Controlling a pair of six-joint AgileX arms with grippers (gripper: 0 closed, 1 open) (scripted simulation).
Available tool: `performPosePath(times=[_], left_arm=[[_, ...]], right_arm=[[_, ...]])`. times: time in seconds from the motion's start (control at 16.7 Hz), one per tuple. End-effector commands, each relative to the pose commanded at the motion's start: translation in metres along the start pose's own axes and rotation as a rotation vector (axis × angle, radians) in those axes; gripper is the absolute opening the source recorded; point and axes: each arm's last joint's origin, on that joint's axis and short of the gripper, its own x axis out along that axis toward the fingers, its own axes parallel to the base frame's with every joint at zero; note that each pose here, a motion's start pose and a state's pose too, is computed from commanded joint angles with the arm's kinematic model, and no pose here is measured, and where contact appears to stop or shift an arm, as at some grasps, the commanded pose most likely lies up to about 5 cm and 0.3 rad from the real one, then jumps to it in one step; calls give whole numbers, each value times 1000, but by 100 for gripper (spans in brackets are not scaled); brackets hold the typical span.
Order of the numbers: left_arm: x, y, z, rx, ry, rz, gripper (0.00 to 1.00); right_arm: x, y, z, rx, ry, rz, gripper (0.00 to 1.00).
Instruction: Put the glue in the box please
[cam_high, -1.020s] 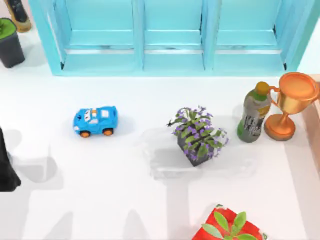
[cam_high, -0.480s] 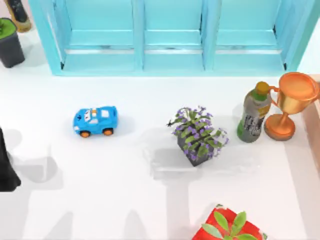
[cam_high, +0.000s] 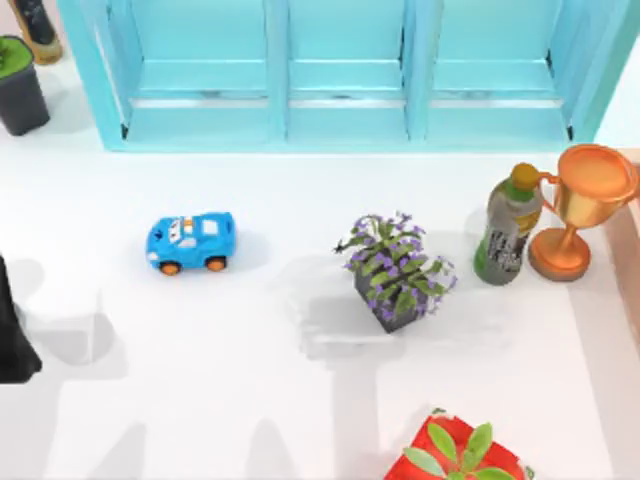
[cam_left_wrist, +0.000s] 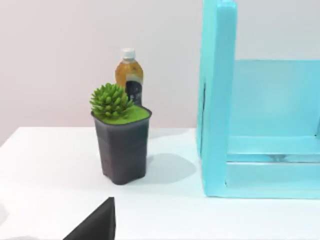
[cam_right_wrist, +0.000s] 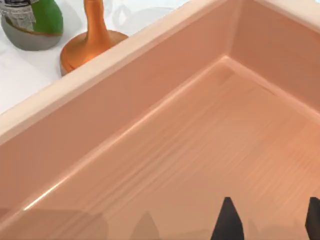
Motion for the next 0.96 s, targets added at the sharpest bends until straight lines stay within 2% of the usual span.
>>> performPosePath(times=[0.6,0.96], left_arm=[[0,0,0,0,0,0,100],[0,0,0,0,0,0,100]], right_arm=[[0,0,0,0,0,0,98],[0,0,0,0,0,0,100]])
